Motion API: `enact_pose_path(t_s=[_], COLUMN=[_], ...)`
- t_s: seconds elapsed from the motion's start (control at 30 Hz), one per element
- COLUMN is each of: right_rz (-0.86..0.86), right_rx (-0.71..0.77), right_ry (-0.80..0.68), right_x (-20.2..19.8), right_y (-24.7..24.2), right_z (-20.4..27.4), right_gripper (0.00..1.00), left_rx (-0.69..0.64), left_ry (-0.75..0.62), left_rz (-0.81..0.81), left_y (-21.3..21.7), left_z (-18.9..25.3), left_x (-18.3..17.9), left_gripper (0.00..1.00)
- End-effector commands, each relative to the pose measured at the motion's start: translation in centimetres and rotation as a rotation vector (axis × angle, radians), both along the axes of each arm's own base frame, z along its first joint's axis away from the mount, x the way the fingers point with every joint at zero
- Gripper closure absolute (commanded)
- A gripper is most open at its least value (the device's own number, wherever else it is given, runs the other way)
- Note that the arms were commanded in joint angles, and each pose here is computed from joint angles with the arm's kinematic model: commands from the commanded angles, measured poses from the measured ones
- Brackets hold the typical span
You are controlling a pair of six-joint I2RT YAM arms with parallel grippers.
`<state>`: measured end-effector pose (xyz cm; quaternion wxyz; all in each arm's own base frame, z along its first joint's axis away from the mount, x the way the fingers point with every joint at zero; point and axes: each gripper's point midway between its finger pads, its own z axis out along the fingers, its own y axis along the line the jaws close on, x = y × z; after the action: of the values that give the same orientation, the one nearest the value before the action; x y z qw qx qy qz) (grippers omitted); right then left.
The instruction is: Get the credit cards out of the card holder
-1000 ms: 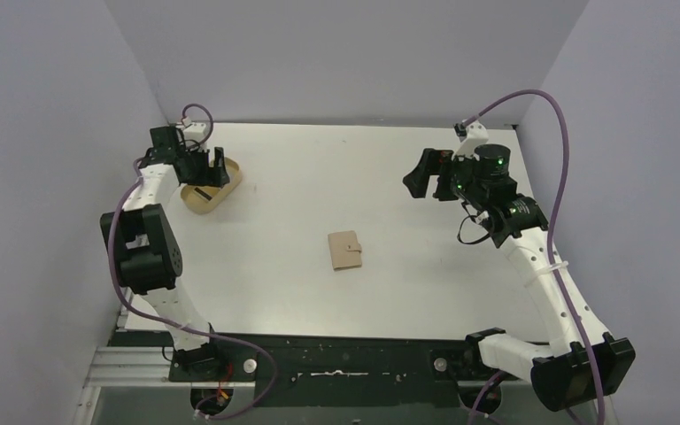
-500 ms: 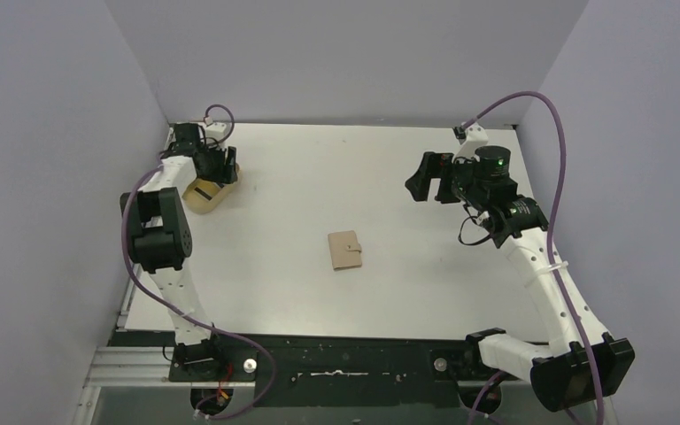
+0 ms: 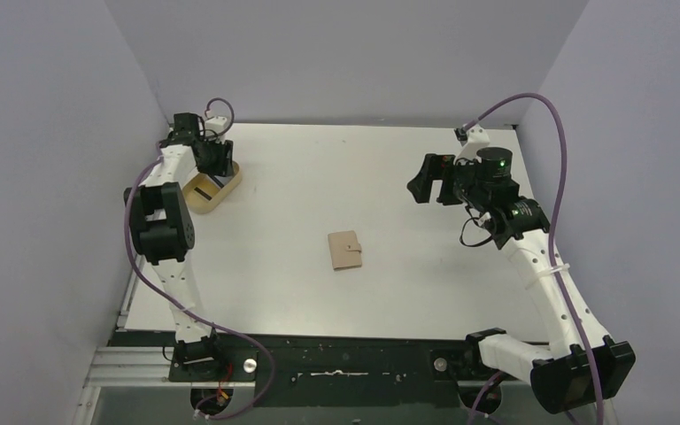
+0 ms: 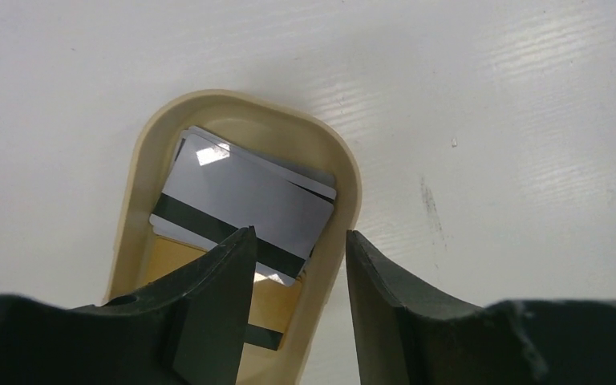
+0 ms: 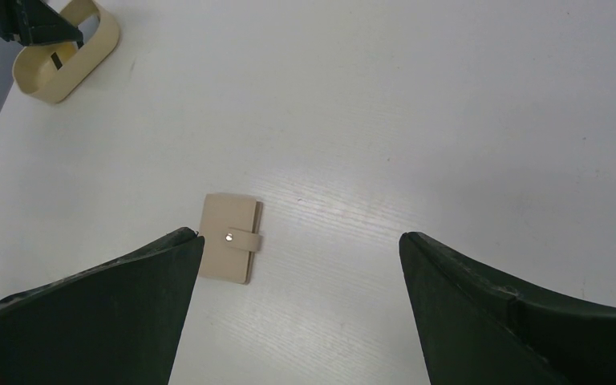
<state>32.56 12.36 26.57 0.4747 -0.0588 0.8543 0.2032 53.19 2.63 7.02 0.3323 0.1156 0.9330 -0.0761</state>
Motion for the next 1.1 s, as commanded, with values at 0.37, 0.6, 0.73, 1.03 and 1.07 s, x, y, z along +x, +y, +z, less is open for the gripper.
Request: enact_pose_path(t_s=[0.37, 0.6, 0.73, 1.03, 1.07], right_rz=[-0.004, -0.001, 0.003, 0.006, 0.006], right_rx=[0.006, 0.007, 0.014, 0.009, 0.010], right_ry=[-0.069, -0.078, -0.087, -0.099, -0.098], right_x=[-0.5, -0.7, -1.0, -2.2, -2.2], right_y=[-0.4, -0.4, -0.4, -0.7, -0.7], right_z=[1.6, 2.0, 2.5, 3.1, 3.1], right_gripper=[0.00, 0.00, 0.00, 0.00, 0.00], left_rx=[-0.003, 0.020, 0.031, 0.050, 0.051], left_ry=[0.074, 0.130, 0.141, 0.174, 0.181], left_rz=[-0.108, -0.113, -0.111, -0.090, -0.091], left_y=[-1.9, -2.2, -2.4, -1.9, -2.0], left_z=[-0.4, -1.1, -1.5, -2.2, -2.4], left_x=[-1.3, -1.3, -1.3, -1.0, -1.1], left_gripper=[0.60, 0.67, 0.69, 0.80, 0.85])
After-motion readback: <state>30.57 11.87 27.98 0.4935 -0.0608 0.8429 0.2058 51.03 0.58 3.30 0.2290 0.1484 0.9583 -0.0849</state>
